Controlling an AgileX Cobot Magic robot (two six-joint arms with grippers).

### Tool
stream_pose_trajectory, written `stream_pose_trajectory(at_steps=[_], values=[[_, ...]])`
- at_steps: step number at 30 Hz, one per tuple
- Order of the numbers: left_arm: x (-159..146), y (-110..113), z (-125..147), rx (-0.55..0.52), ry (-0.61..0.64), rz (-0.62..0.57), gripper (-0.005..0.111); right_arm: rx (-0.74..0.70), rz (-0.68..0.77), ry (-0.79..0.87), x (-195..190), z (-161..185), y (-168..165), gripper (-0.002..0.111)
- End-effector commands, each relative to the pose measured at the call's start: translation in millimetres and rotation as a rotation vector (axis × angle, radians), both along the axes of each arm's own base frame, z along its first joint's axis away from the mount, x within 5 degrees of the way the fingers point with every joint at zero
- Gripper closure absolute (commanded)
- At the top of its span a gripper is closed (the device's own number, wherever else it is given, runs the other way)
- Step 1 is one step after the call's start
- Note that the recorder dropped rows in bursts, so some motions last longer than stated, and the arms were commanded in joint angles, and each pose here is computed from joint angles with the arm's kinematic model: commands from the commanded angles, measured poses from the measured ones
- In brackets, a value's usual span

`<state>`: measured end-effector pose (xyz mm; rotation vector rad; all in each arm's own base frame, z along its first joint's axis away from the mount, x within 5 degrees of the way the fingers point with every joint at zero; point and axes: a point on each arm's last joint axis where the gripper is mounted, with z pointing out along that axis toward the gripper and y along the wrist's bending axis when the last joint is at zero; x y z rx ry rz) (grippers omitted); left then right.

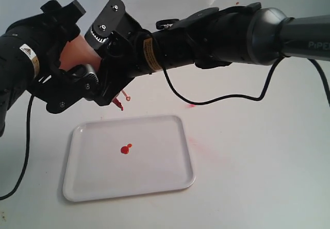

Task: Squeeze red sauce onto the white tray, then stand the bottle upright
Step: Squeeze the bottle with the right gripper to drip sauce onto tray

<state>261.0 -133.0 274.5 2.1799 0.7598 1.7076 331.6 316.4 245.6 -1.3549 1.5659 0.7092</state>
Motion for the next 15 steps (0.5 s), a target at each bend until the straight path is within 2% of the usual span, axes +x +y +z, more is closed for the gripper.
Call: stream_pose_trajectory(at_steps=[1, 6, 8, 9, 12, 13, 14, 15], values=[[2.3, -0.4, -2.1, 0.021, -0.003, 0.004, 0.107, 0.140, 0.119, 0.050, -24.6, 38.7, 5.3, 0.019], [2.3, -0.4, -2.1, 0.021, -0.003, 0.004, 0.107, 0.156, 0.151, 0.068, -28.4, 40.0, 6.8, 0.021], [2.3, -0.6, -2.2, 0.021, -0.002, 0.002, 0.107, 0.152, 0.132, 0.061, -26.6, 39.6, 6.4, 0.031], [2.3, -0.6, -2.2, 0.021, -0.002, 0.002, 0.107, 0.149, 0.117, 0.056, -25.2, 39.4, 6.2, 0.038], [2.3, -0.6, -2.2, 0.021, -0.002, 0.002, 0.107, 0.136, 0.100, 0.044, -23.4, 38.4, 5.6, 0.071], [2.3, -0.8, -2.3, 0.020, -0.001, 0.000, 0.107, 0.129, 0.102, 0.035, -23.2, 38.0, 5.4, 0.091], [2.3, -0.9, -2.4, 0.019, 0.000, -0.001, 0.107, 0.124, 0.105, 0.029, -23.3, 37.8, 5.3, 0.104], [2.3, -0.9, -2.4, 0.019, 0.000, -0.001, 0.107, 0.121, 0.106, 0.024, -23.2, 37.6, 5.3, 0.107]])
